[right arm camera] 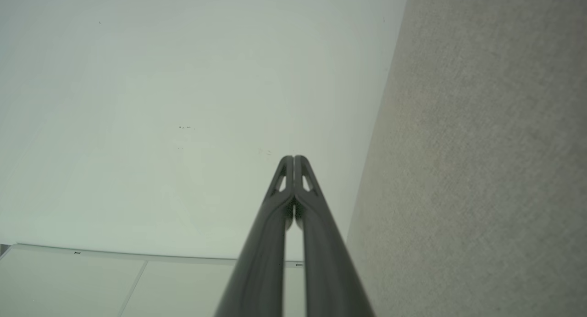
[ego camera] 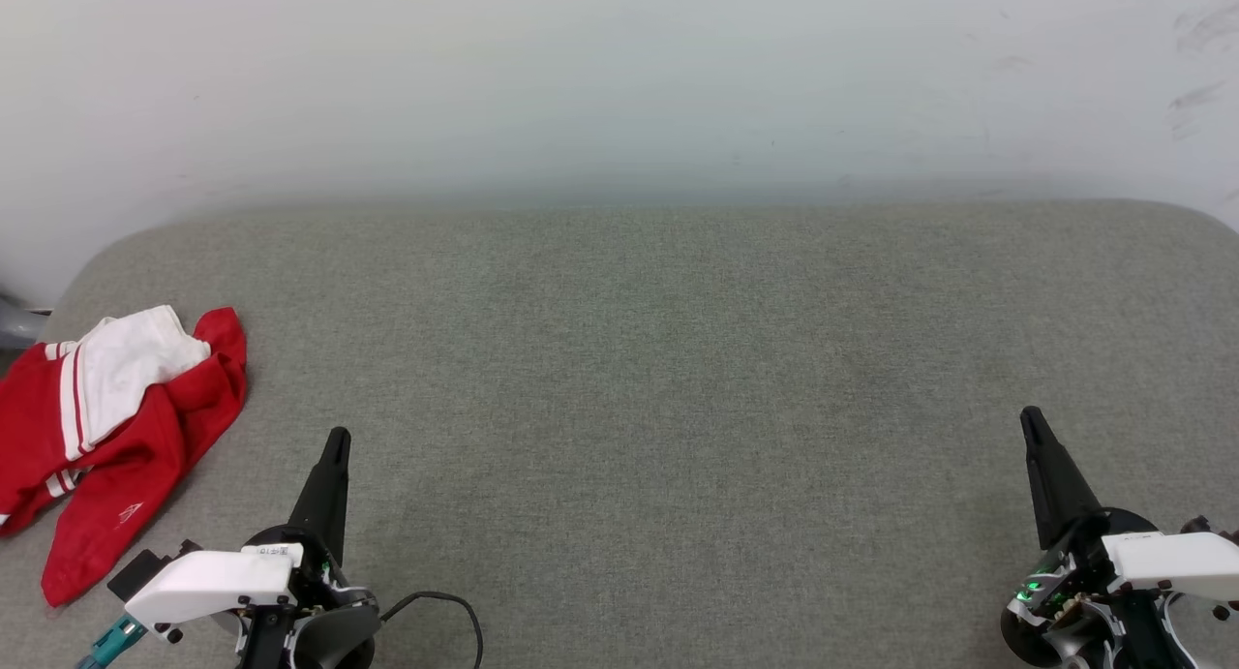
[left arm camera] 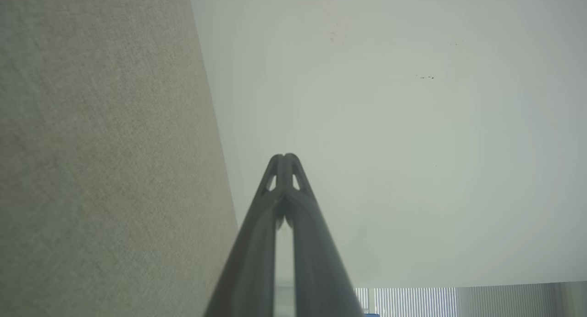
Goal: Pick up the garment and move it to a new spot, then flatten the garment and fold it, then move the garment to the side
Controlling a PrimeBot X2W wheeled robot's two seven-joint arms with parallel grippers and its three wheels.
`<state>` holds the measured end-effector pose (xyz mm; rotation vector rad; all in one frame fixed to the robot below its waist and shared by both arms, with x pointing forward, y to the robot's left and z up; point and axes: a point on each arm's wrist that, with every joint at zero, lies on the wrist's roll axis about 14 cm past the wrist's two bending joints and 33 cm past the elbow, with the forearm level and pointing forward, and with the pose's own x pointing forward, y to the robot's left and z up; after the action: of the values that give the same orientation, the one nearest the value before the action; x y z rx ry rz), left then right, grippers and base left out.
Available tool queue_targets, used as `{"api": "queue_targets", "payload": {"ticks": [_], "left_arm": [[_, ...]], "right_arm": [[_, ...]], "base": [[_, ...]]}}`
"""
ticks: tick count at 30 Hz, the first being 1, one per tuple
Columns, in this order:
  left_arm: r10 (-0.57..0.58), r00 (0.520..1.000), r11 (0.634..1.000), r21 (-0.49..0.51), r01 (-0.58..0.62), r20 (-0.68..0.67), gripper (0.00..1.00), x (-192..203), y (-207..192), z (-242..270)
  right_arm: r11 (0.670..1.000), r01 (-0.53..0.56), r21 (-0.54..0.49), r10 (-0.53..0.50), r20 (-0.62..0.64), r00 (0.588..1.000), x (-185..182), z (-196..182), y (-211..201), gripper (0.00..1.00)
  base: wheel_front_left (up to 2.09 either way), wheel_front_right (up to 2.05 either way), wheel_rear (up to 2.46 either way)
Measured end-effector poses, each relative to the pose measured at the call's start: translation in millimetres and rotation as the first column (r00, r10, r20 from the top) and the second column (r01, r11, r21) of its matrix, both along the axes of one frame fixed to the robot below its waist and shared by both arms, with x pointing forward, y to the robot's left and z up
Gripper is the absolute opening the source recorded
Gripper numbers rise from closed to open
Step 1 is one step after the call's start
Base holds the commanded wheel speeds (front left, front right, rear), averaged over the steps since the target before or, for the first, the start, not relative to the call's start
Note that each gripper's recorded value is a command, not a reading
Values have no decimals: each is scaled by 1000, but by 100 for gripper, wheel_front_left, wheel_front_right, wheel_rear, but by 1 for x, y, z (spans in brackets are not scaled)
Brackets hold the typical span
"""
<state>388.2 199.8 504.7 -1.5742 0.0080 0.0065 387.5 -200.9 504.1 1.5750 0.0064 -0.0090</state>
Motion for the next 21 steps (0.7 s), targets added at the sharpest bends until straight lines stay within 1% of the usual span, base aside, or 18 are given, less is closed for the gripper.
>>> {"api": "queue_targets", "payload": {"ticks": [21], "left_arm": [[0,1000,1000,0,0,0,0,0,0,0]], "right_arm": [[1000,0,0,0,0,1000,0,0,0,0]], "base": [[0,0,0]]}}
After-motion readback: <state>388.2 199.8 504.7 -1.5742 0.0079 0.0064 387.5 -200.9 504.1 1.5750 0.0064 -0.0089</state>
